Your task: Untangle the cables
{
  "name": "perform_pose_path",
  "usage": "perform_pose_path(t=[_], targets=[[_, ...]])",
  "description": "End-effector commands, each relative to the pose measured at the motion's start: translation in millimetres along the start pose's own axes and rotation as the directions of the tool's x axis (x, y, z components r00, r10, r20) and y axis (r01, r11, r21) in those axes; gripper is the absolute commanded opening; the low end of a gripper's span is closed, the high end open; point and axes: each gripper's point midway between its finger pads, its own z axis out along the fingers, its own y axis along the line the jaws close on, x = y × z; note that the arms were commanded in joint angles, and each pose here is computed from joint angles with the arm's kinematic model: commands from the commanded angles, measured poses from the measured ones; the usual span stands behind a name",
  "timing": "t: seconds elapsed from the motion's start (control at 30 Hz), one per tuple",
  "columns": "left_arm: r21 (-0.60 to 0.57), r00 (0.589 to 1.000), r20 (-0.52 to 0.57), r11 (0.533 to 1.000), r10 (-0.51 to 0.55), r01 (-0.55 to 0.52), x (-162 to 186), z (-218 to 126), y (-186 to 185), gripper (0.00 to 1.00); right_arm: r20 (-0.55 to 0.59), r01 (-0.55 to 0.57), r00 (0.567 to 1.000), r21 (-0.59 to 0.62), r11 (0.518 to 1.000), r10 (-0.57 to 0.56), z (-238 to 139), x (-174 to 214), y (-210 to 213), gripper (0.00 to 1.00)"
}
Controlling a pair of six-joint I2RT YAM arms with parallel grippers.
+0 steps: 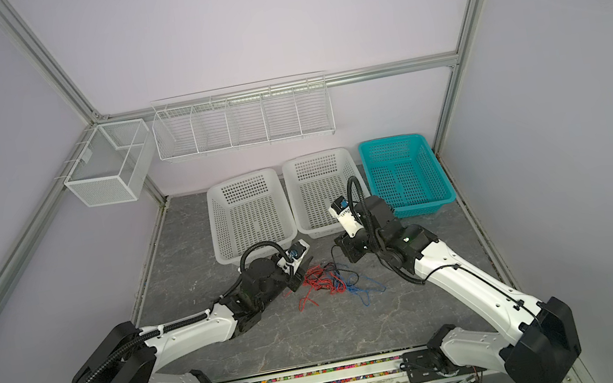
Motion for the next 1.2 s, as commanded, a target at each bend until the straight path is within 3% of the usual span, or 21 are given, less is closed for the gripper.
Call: perform_pose_path(t=[0.0, 0.1, 0.27, 0.53, 0.7, 0.87, 1.17], targets=[[0.052, 0.999, 0.045, 0.999, -0.012, 0.009, -13, -10, -8, 0.47, -0.090, -0.089, 0.991, 0.123, 0.988, 0.100, -2, 30, -23, 0.34], [0.067, 0.997, 0.066, 0.997, -0.029, 0.024, -19, -16, -9, 0.52, -0.124, -0.162, 0.976, 0.141, 0.977, 0.180, -4, 52, -28, 0.42], [0.084, 0.994, 0.089, 0.995, -0.058, 0.051, -25, -22, -11, 0.57, -0.151, -0.152, 0.977, -0.018, 0.988, 0.148, 5, 73, -3, 0.54], [0.077, 0.990, 0.086, 0.991, -0.115, 0.109, -22, -26, -9, 0.59, -0.146, -0.083, 0.987, -0.100, 0.991, 0.068, 35, 77, 8, 0.55], [0.059, 0.988, 0.077, 0.990, -0.135, 0.131, -14, -30, -8, 0.59, -0.203, -0.076, 0.978, -0.098, 0.992, 0.055, 56, 86, 6, 0.45], [0.042, 0.986, 0.074, 0.989, -0.147, 0.144, -9, -32, -6, 0.60, -0.228, -0.062, 0.973, -0.089, 0.994, 0.041, 69, 94, 2, 0.42], [0.035, 0.983, 0.080, 0.986, -0.165, 0.163, -10, -32, -4, 0.59, -0.193, -0.033, 0.981, -0.084, 0.996, 0.017, 72, 82, 1, 0.07]])
